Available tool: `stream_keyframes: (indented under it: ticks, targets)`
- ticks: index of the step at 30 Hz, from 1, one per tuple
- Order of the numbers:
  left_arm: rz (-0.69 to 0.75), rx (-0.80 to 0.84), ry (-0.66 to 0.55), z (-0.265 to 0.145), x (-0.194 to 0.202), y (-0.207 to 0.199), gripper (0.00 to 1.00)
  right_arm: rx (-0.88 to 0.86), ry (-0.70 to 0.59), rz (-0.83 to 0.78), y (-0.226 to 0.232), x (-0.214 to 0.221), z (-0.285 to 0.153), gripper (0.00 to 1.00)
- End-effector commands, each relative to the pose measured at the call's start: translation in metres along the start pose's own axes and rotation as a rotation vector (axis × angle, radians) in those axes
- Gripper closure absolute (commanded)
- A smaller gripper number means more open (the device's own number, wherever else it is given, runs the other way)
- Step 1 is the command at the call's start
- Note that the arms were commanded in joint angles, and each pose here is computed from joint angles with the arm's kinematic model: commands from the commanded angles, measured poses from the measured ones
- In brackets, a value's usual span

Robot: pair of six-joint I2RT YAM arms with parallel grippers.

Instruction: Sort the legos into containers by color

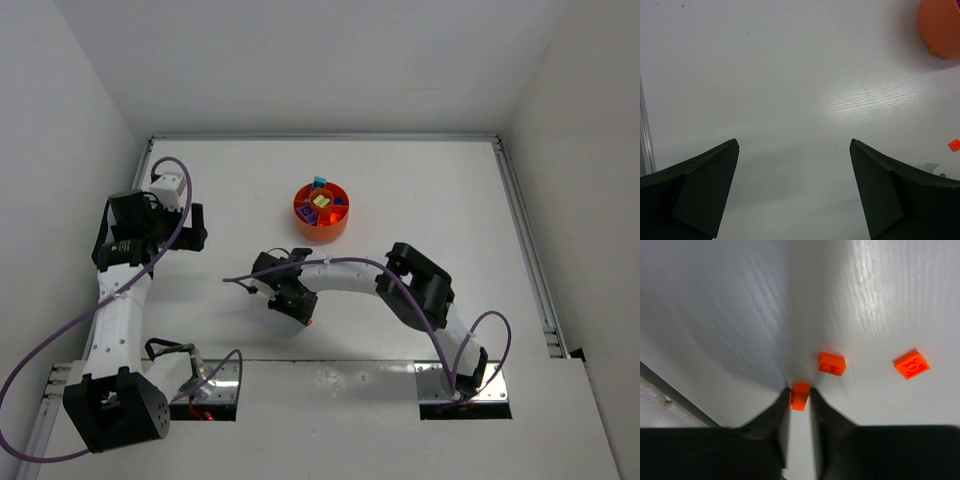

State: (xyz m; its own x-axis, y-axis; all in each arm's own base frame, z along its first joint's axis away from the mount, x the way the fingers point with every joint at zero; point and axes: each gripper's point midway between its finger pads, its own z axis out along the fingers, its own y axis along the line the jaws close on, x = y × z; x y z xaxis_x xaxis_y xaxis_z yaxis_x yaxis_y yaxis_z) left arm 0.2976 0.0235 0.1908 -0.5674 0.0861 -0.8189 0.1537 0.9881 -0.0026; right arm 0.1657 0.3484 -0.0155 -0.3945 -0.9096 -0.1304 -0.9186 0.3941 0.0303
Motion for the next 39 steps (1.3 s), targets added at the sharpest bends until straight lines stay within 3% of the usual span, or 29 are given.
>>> stream_keyframes:
  ticks: [1, 4, 9, 16, 23, 28, 39]
  targets:
    - [0.000, 0.000, -0.047, -0.004, -0.008, 0.002, 0.00, -0.016, -0.008, 0.010, 0.005, -0.005, 0.007, 0.87]
    - [0.001, 0.009, -0.049, -0.001, -0.009, 0.001, 0.00, -0.015, -0.016, 0.010, 0.002, -0.001, 0.003, 1.00]
    - [-0.015, 0.014, -0.052, -0.002, -0.009, 0.001, 0.00, 0.041, -0.087, 0.003, -0.020, -0.007, -0.027, 1.00]
    - [-0.026, 0.074, -0.112, -0.006, -0.014, -0.013, 0.00, 0.278, -0.411, 0.151, -0.120, -0.045, -0.134, 1.00]
    - [-0.036, 0.187, -0.149, -0.010, -0.024, -0.033, 0.00, 0.452, -0.674, 0.317, -0.203, -0.069, -0.202, 1.00]
    - [0.010, 0.232, -0.187, -0.019, -0.029, -0.047, 0.00, 0.439, -0.689, 0.419, -0.240, -0.074, -0.194, 1.00]
    - [0.075, 0.285, -0.185, -0.019, -0.022, -0.058, 0.02, 0.320, -0.635, 0.490, -0.258, -0.066, -0.163, 1.00]
